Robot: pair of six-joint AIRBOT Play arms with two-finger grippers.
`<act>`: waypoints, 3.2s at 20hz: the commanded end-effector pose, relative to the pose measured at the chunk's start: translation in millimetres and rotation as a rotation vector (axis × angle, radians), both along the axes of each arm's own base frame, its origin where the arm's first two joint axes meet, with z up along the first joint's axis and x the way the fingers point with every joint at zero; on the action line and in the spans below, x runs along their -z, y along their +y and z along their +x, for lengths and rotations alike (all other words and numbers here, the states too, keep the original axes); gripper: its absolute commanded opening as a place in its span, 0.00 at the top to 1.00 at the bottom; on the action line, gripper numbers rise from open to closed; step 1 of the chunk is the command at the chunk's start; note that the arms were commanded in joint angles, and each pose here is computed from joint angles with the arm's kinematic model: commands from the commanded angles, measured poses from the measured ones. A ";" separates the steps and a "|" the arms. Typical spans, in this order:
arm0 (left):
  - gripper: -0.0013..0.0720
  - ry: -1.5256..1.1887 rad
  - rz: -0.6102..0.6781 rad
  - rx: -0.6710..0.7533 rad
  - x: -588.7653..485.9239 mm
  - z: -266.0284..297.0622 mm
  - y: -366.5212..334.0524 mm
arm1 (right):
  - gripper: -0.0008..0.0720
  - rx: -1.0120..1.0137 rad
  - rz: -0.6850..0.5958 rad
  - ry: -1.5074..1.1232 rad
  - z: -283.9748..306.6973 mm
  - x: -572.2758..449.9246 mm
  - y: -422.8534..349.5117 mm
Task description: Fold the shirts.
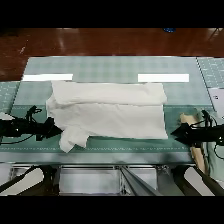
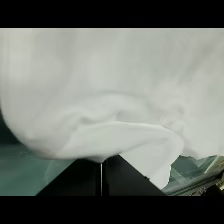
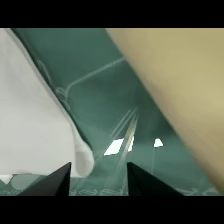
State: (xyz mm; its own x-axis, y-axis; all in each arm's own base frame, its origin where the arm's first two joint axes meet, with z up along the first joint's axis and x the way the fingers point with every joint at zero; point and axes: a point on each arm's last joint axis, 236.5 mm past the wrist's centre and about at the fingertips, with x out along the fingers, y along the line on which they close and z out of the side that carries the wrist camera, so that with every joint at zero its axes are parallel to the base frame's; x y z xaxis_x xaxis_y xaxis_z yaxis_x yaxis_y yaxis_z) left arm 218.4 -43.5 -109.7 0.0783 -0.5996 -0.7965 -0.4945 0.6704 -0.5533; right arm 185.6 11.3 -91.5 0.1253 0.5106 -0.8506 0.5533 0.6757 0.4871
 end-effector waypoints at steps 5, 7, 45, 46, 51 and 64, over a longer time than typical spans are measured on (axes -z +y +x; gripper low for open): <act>0.96 0.002 -0.029 0.013 -5.6 -1.0 -5.7 | 0.43 0.049 0.128 0.006 -1.2 4.4 24.6; 0.96 0.002 -0.029 0.013 -5.6 -1.0 -5.7 | 0.43 0.038 0.162 0.011 3.3 8.6 33.9; 0.77 -0.310 -0.033 0.090 -46.0 281.5 -4.0 | 0.81 -0.033 0.095 -0.398 285.4 -23.5 20.6; 0.39 -0.312 -0.031 0.098 -44.8 282.1 -8.0 | 0.43 -0.033 0.097 -0.391 284.8 -20.1 20.8; 0.29 -0.307 0.067 0.097 -93.2 280.0 53.5 | 0.42 -0.084 0.147 -0.425 272.1 -71.7 -19.5; 0.29 -0.750 0.400 0.115 -196.5 201.3 12.7 | 0.42 0.019 0.062 -0.282 249.0 3.8 -34.0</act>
